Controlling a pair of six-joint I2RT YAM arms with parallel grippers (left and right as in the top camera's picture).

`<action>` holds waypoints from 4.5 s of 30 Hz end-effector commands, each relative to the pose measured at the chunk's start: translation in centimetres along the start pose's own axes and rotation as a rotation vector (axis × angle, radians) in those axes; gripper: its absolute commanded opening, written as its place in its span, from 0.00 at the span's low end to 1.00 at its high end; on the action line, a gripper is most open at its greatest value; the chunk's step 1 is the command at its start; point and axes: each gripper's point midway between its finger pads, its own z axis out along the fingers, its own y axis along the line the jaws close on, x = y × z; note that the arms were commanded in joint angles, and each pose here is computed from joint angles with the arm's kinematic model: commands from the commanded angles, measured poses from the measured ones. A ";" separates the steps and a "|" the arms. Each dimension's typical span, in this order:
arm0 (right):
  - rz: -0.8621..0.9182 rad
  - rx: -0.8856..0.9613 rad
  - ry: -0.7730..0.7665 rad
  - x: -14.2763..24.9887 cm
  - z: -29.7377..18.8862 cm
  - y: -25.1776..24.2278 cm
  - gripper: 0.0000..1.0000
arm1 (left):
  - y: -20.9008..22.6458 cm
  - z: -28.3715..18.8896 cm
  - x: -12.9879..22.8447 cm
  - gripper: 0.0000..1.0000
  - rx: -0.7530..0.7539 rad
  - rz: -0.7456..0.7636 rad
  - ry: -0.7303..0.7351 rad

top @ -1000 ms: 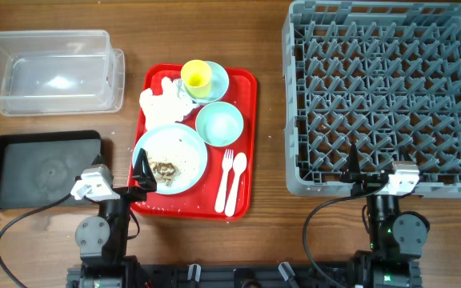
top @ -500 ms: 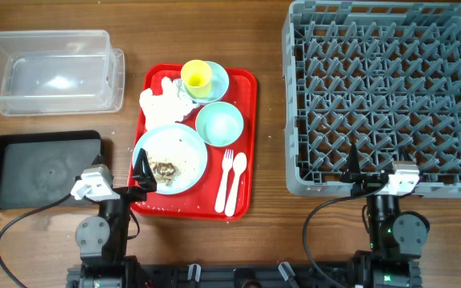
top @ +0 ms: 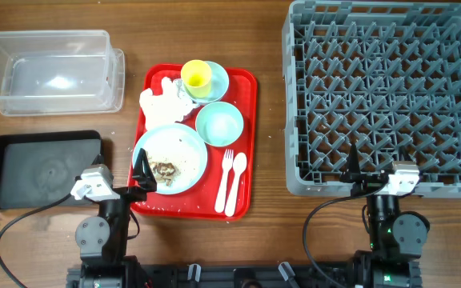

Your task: Sort waste into correct bins and load items into the dishwasher rack

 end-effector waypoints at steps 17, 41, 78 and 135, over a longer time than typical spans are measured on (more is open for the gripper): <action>-0.014 0.018 0.002 0.1 0.0 -0.4 1.00 | -10.3 -3.5 1.8 1.00 0.575 -0.552 0.314; -0.014 0.018 0.002 0.1 0.0 -0.4 1.00 | -7.4 8.1 -4.2 1.00 0.002 -0.231 1.015; -0.014 0.018 0.002 0.1 0.0 -0.4 1.00 | -2.1 19.7 12.5 0.60 -0.221 0.012 1.112; -0.014 0.018 0.002 0.1 0.0 -0.4 1.00 | 16.4 21.0 -8.6 0.04 -0.703 -0.390 0.349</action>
